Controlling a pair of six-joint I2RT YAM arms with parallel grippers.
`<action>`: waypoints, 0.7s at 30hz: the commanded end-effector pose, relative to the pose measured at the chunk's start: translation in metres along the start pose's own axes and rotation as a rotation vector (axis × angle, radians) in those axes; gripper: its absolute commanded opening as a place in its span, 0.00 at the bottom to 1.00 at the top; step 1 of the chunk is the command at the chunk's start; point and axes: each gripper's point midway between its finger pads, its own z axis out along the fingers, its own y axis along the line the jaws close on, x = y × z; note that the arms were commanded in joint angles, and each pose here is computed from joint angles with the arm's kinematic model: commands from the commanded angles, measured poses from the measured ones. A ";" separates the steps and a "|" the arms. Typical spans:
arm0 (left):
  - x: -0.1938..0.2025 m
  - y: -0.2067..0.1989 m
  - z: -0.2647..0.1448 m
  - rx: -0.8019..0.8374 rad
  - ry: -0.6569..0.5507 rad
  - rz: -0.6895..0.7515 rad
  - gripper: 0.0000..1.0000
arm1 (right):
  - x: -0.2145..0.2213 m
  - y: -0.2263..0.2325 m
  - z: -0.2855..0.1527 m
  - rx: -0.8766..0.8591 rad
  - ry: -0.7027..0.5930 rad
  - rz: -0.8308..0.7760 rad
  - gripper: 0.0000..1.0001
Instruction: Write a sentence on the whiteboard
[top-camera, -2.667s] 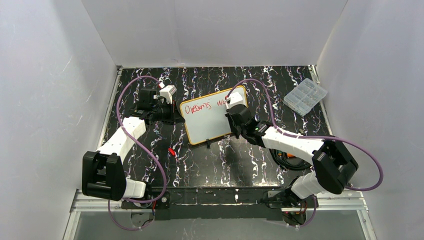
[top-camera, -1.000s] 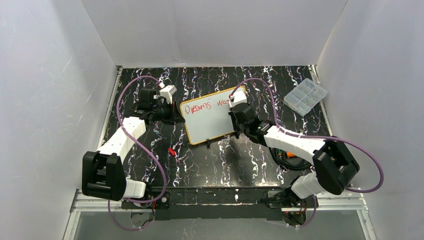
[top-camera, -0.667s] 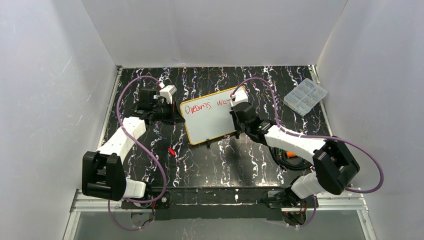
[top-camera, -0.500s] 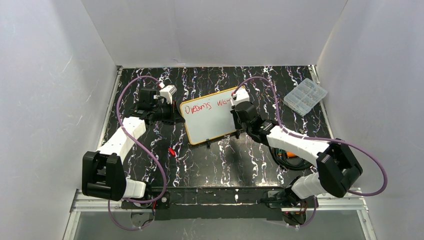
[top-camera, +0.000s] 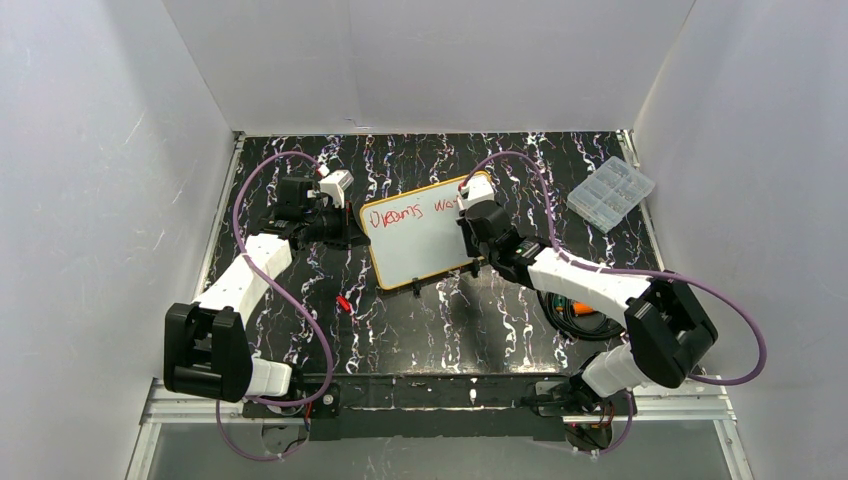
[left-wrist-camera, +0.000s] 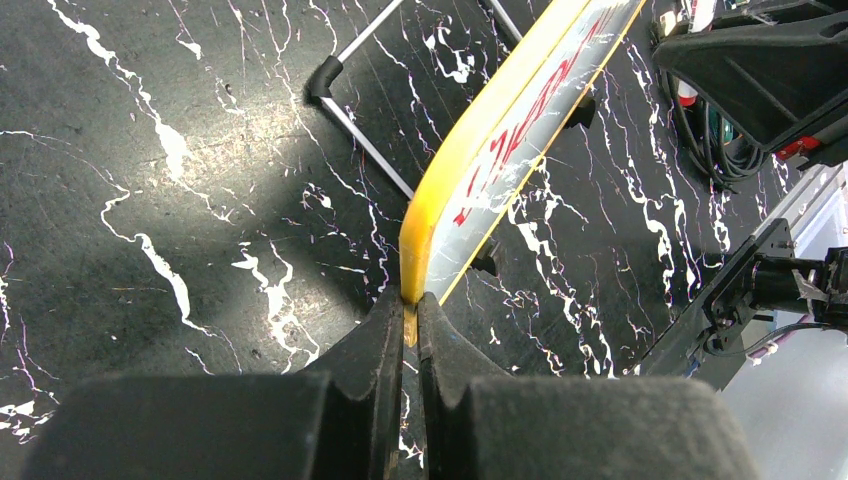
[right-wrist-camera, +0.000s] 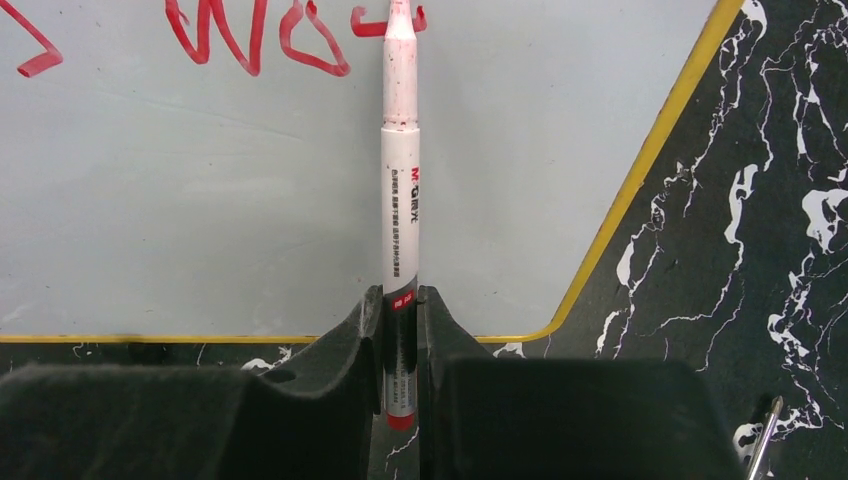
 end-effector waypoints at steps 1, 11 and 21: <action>-0.009 -0.015 -0.011 0.035 -0.034 0.040 0.00 | -0.016 0.001 0.000 -0.006 -0.031 0.013 0.01; -0.009 -0.015 -0.011 0.035 -0.035 0.040 0.00 | 0.009 0.008 0.000 -0.050 0.023 0.042 0.01; -0.010 -0.015 -0.011 0.035 -0.036 0.039 0.00 | 0.031 0.009 -0.005 -0.046 0.088 0.040 0.01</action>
